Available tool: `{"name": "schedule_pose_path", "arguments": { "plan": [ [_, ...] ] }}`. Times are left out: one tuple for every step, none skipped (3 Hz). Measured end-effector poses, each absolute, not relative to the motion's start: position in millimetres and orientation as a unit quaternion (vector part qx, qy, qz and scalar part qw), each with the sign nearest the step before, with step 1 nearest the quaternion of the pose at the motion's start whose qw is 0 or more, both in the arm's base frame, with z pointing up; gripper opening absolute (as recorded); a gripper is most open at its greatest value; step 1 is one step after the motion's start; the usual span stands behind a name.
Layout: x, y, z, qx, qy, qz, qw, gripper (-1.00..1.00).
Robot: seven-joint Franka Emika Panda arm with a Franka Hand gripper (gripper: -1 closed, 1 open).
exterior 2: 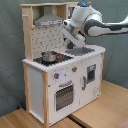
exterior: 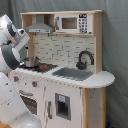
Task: Play with the kitchen
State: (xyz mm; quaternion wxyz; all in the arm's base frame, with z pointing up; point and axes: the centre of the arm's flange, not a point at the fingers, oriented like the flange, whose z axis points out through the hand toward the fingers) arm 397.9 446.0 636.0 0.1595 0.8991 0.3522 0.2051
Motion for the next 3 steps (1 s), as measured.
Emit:
{"name": "schedule_pose_path", "arguments": {
  "plan": [
    [410.5,443.5,630.0,0.9,0.36,0.188,0.156,1.0],
    [421.5,442.7,622.5,0.9,0.368,0.172,0.156,1.0],
    [432.1,444.7,615.4,0.897,0.381,0.161,0.155,1.0]
  ]
}}
